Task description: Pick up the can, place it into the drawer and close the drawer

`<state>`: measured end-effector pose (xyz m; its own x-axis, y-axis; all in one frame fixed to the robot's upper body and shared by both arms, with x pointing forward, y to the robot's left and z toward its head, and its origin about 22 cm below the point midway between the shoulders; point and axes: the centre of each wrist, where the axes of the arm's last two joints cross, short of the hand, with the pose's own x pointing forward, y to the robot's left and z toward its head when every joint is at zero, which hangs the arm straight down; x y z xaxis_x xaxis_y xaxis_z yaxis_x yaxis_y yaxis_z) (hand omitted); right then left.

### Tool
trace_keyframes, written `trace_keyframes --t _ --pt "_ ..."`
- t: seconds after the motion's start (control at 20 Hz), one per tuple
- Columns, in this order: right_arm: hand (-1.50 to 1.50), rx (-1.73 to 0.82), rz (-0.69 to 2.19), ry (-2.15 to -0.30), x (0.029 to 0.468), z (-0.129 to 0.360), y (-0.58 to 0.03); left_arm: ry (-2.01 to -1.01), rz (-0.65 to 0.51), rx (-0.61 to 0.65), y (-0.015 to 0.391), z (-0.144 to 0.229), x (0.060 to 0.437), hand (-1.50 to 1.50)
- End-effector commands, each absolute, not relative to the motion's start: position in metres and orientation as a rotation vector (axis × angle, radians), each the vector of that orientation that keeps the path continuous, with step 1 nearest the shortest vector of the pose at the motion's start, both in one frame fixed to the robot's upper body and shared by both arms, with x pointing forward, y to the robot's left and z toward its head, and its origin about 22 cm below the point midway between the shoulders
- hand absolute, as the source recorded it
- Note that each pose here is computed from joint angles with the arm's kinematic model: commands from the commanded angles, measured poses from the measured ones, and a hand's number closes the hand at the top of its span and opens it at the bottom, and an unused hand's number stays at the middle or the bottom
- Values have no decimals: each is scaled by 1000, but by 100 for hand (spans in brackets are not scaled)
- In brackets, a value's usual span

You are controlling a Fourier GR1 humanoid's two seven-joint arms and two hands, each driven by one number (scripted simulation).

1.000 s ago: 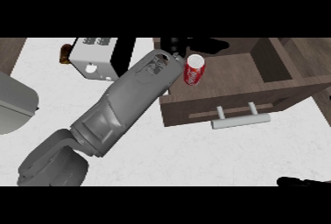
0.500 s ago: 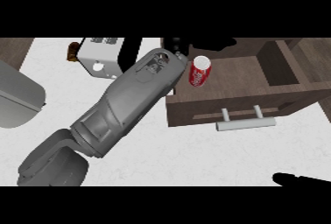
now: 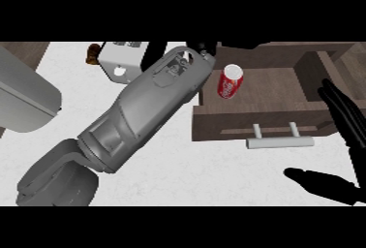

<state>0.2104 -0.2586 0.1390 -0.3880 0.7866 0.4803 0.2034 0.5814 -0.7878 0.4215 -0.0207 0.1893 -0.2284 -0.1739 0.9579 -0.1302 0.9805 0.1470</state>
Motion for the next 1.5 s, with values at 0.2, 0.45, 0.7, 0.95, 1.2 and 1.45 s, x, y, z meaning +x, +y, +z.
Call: trace_keyframes --t 0.2,0.45,0.7,0.95,1.2,1.45 --pt "-150 -987 1015 -1720 241 82 -242 -1790 -34 203 -27 201 418 -150" --pt "-150 -1025 928 -1737 271 59 -230 -1799 -26 238 9 196 428 -150" --pt "-150 -1053 940 -1676 289 24 -230 -1786 -33 246 31 215 427 -150" --pt "-150 -1112 915 -1642 315 4 -225 -1770 -46 232 53 211 417 -150" --pt "-150 -1147 978 -1629 325 -16 -225 -1779 -40 242 81 234 420 -150" --pt "-150 -1232 926 -1619 359 1 -229 -1740 -58 224 92 219 409 -150"
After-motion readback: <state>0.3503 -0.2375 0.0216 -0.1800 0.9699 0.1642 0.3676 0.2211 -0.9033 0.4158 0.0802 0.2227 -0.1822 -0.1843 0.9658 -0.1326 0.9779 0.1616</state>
